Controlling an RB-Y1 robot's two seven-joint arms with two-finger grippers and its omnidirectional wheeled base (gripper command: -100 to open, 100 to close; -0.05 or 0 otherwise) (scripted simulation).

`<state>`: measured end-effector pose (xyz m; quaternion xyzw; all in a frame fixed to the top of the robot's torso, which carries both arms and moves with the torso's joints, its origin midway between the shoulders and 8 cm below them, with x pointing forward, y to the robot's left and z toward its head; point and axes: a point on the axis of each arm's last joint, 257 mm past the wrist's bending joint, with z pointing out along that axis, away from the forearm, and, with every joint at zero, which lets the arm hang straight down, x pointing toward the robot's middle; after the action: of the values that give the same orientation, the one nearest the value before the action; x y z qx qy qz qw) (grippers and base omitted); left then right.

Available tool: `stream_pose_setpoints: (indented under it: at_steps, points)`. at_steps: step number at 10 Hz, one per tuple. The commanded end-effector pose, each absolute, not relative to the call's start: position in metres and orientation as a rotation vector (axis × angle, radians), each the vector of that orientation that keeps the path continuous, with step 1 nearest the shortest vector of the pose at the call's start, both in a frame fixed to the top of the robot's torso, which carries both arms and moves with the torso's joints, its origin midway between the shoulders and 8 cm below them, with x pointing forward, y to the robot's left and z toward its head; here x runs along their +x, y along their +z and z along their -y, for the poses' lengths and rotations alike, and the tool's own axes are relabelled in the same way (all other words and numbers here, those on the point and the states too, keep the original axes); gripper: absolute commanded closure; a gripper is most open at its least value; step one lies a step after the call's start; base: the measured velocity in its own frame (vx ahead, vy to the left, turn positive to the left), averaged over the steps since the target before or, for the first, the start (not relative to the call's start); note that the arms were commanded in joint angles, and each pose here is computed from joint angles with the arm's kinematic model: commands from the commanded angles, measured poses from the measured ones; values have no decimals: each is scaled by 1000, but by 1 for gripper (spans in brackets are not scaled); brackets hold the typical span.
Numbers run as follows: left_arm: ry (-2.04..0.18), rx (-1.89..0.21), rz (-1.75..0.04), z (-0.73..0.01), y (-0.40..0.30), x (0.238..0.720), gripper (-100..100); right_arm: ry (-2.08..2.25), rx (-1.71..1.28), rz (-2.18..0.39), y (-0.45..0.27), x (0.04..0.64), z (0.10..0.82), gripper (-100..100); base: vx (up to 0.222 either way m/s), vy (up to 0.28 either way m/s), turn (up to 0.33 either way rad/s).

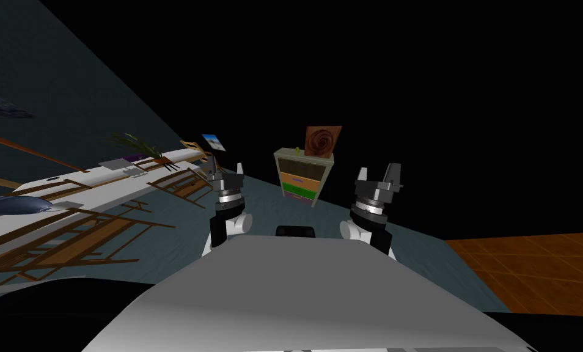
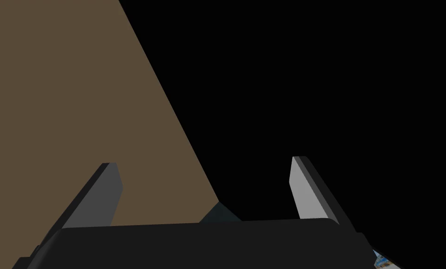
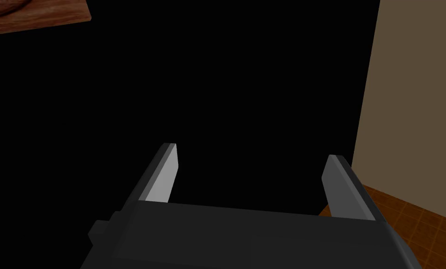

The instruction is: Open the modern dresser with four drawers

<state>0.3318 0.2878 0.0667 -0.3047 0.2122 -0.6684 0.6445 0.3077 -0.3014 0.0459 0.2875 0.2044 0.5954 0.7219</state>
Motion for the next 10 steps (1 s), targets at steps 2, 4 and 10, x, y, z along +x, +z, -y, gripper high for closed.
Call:
stream_pose_setpoints:
  at_steps: [2, 4, 10]
  points:
    - [-1522, -694, -483, -288, 67, 332, 0, 1315, 635, -451, 46, 308, 301, 0, 0, 0, 0]
    - [-1522, -694, -483, -288, 67, 332, 0, 1315, 635, -451, 46, 308, 301, 0, 0, 0, 0]
    - [-1522, -693, -483, -288, 67, 332, 0, 1306, 621, -511, 40, 315, 296, -100, 2, 1, 7]
